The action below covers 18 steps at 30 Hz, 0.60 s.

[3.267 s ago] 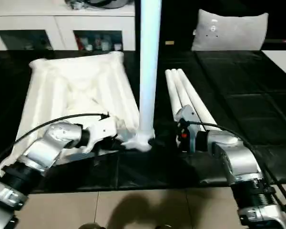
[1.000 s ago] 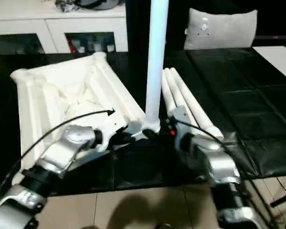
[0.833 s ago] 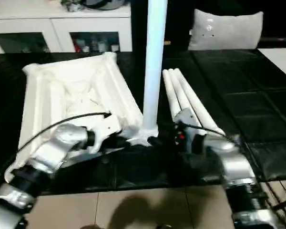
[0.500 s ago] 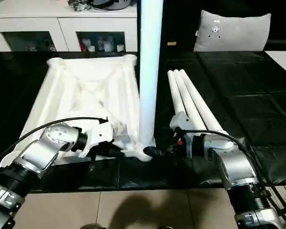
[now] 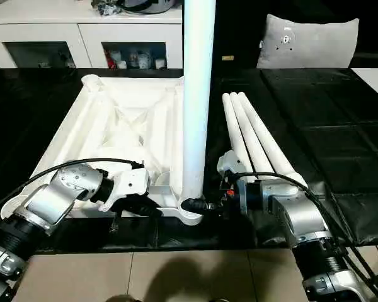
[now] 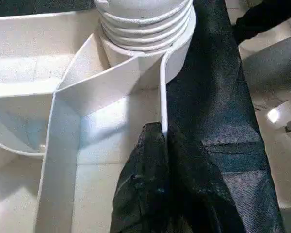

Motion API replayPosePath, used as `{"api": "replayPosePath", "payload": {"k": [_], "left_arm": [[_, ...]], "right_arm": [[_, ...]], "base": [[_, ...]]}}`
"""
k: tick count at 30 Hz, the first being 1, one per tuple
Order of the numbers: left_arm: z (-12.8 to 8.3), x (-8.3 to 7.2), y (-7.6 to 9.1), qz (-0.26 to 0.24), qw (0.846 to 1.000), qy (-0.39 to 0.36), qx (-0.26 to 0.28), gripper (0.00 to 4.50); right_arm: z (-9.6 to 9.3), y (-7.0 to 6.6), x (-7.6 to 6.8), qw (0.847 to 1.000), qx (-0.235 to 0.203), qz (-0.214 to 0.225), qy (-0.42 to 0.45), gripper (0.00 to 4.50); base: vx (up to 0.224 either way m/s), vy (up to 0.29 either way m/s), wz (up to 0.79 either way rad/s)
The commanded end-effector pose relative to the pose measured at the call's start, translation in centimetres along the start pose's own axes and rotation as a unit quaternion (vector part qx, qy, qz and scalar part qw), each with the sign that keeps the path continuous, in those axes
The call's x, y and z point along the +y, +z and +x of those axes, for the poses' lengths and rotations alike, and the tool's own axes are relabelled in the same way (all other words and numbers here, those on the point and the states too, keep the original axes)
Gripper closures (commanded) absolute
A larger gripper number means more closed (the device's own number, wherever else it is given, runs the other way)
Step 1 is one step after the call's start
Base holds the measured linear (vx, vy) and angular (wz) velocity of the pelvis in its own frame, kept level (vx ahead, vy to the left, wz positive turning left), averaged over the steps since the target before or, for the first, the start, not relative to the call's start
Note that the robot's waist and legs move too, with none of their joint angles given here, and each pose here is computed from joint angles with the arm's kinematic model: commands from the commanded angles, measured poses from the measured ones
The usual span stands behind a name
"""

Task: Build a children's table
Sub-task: Rotate leg to tighten

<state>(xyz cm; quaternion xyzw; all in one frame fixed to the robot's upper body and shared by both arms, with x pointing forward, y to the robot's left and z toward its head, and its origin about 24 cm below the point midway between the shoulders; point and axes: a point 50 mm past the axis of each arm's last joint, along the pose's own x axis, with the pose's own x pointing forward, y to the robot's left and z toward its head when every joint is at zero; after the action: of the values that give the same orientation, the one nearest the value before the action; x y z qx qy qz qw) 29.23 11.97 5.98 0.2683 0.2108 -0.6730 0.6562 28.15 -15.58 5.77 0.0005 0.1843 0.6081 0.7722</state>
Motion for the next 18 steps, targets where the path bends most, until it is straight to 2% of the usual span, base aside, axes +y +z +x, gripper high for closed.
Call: {"api": "replayPosePath", "payload": {"k": [1,6,11,13,15,16,18], "left_arm": [[0.4,-0.4,0.2,0.015,0.999,-0.035,0.011,4.50],[0.6,-0.5,0.1,0.005,0.999,-0.035,0.007,4.50],[0.8,-0.6,0.3,-0.025,1.000,-0.012,-0.013,4.50],[0.9,-0.5,0.4,-0.035,0.999,0.006,-0.020,4.50],[1.3,0.0,0.8,-0.063,0.996,0.050,-0.034,4.50],[1.7,0.7,1.3,-0.096,0.989,0.102,-0.048,4.50],[2.1,1.4,1.8,-0.124,0.980,0.141,-0.063,4.50]], "right_arm": [[0.2,0.3,-0.1,1.000,-0.001,0.004,0.004,1.60],[0.5,-0.3,0.2,1.000,0.002,0.013,0.008,1.95],[1.1,-0.7,0.7,1.000,-0.011,0.028,-0.006,2.02],[1.4,-0.7,0.4,0.999,-0.014,0.034,-0.030,2.03],[2.1,-0.9,-0.6,0.994,-0.013,0.041,-0.103,2.03],[3.0,-0.8,-1.6,0.983,-0.021,0.055,-0.171,2.03],[3.9,-0.5,-2.3,0.972,-0.041,0.084,-0.214,2.03]], "base": [[0.000,0.000,0.00],[0.000,0.000,0.00],[0.000,0.000,0.00],[0.000,0.000,0.00],[0.000,0.000,0.00],[0.000,0.000,0.00],[0.000,0.000,0.00]]}}
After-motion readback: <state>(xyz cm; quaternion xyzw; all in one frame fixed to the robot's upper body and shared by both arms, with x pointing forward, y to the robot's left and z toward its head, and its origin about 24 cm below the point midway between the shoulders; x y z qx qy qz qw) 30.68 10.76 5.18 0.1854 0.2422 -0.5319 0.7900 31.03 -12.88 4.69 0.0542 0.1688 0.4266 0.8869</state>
